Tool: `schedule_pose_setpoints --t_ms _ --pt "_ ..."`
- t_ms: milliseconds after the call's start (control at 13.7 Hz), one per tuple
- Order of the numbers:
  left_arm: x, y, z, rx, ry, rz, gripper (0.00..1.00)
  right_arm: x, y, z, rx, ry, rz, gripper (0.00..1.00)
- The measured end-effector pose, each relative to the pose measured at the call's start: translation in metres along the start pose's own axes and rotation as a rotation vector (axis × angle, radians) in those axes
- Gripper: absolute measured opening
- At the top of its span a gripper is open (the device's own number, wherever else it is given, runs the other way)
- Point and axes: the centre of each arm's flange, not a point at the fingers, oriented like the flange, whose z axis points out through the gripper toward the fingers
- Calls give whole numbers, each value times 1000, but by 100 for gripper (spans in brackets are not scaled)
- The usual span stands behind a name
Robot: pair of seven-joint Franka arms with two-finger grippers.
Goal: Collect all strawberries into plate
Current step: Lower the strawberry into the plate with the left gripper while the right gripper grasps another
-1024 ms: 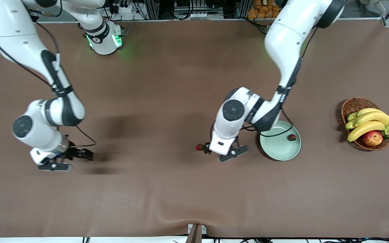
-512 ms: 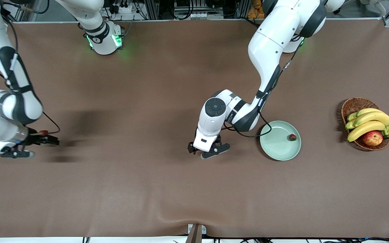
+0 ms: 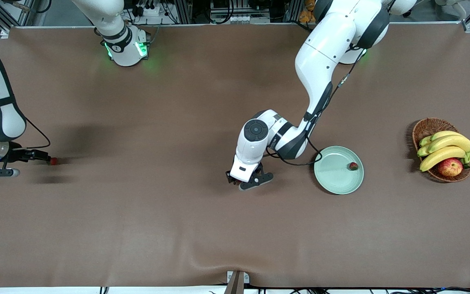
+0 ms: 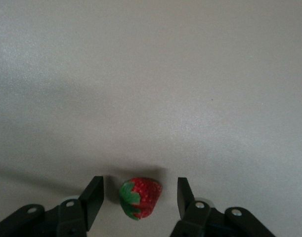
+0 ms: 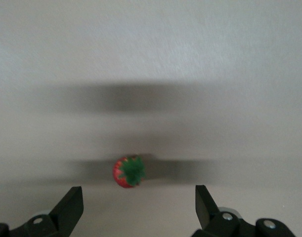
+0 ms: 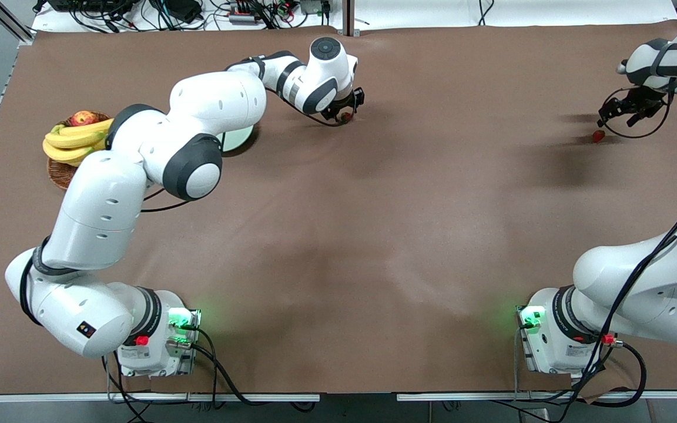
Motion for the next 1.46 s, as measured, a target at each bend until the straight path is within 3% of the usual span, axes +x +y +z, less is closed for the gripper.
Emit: schedule_pose_setpoints --t_ms 220,366,732,805,1098,1171,1244,1463 --pt "2 -1 0 0 3 -1 63 4 -10 19 10 -13 -22 100" --pt "3 0 -1 0 5 -2 52 8 -13 27 6 5 -30 100" --pt "4 -2 1 2 6 -3 50 10 -11 46 2 23 -28 100" --pt "3 -2 2 4 5 -3 48 10 -11 46 3 21 -28 94" --pt "3 -3 3 5 4 -3 46 6 -12 46 17 -15 -28 48" --pt "3 -2 3 3 5 -3 38 5 -12 45 20 -23 -28 36" --pt "3 -1 2 1 6 -3 33 5 -13 45 23 -30 -29 33" --pt "4 -1 2 0 7 -3 32 12 -20 40 22 -17 -47 33"
